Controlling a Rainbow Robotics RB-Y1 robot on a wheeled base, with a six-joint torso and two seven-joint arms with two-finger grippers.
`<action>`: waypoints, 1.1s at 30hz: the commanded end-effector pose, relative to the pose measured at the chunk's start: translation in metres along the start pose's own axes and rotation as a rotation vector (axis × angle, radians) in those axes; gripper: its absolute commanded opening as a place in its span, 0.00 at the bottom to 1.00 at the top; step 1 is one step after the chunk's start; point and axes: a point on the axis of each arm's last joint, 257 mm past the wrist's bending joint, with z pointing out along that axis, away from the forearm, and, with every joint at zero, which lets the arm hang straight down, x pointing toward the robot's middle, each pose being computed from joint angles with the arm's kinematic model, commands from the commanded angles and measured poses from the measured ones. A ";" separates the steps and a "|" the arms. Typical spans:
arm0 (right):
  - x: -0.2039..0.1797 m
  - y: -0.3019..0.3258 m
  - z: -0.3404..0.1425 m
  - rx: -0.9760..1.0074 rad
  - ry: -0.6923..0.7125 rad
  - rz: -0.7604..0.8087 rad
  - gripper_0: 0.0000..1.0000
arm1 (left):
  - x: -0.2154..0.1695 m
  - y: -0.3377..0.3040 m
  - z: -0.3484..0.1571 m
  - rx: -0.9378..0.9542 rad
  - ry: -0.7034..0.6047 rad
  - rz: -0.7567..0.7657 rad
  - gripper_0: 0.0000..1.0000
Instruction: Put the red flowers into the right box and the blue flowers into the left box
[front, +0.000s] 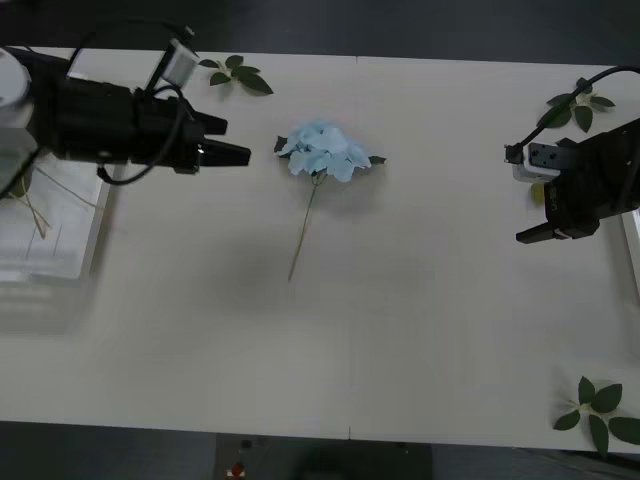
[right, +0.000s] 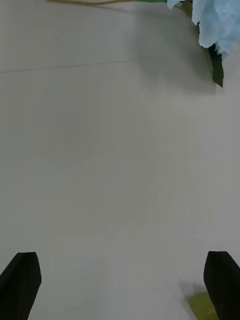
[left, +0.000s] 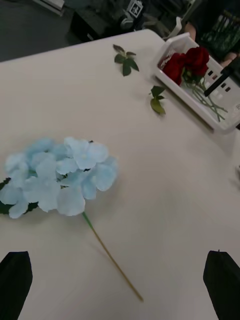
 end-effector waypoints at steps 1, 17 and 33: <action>-0.009 -0.020 -0.017 0.045 -0.003 -0.015 0.96 | -0.014 0.001 0.018 -0.043 -0.005 0.081 1.00; -0.009 -0.020 -0.017 0.045 -0.003 -0.015 0.96 | 0.015 -0.003 0.098 -0.154 0.036 -0.085 1.00; -0.009 -0.020 -0.017 0.045 -0.003 -0.015 0.95 | 0.019 0.025 0.136 -0.347 0.131 -0.188 1.00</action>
